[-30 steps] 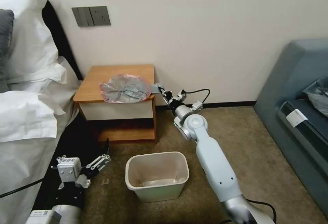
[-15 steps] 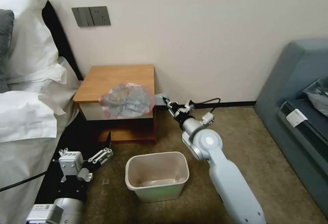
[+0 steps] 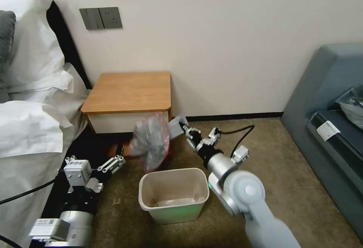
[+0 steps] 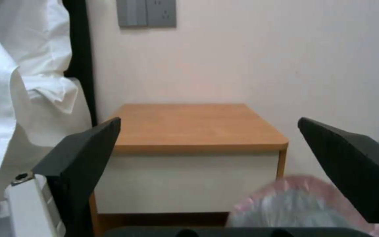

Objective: Pick up the garbage bag from the table and place it over the trash can.

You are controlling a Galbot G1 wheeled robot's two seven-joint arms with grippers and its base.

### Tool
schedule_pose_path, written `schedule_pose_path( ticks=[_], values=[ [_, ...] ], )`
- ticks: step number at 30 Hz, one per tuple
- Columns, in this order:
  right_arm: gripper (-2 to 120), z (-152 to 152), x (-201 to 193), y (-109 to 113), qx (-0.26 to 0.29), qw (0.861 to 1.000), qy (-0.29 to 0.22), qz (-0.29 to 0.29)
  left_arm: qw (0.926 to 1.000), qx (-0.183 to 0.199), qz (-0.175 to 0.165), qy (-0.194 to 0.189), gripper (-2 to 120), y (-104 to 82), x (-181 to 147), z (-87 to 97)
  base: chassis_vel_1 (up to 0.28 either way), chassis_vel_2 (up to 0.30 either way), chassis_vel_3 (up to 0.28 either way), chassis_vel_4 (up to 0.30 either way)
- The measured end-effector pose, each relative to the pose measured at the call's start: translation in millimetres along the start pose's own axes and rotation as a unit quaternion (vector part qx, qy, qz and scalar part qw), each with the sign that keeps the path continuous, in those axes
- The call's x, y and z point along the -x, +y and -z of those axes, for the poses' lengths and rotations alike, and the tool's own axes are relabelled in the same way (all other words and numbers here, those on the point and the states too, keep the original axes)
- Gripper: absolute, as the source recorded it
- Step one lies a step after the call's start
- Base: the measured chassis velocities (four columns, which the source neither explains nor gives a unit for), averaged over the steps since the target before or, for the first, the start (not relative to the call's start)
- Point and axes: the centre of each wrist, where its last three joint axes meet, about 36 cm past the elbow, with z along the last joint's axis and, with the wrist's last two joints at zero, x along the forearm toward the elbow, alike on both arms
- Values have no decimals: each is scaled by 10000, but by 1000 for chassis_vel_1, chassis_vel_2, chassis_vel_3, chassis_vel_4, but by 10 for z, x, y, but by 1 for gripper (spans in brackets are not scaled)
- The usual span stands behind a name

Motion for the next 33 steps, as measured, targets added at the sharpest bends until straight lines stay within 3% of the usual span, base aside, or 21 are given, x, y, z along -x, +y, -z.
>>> schedule_pose_path(
  ticks=[11, 21, 24, 27, 33],
  values=[
    [0, -205, -270, 138, -103, 9996, 227, -93, 10000, -35, -6, -82, 100, 2, 35, 13, 0, 0, 0, 0],
    [0, -286, -495, -9, -827, 9959, 240, -269, 9999, -52, -3, -146, 100, -6, 61, 22, 0, 0, 0, 0],
    [0, -379, -621, -138, -1562, 9873, 122, -247, 9998, -85, 13, -178, 100, -12, 75, 26, 0, 0, 0, 0],
    [0, -443, -680, -230, -1800, 9832, 103, -274, 9998, -97, 29, -192, 100, -12, 79, 28, 0, 0, 0, 0],
    [0, -581, -705, -354, -1808, 9825, 27, -443, 9997, -101, 92, -224, 100, 13, 80, 7, 0, 0, 0, 0]
  ],
)
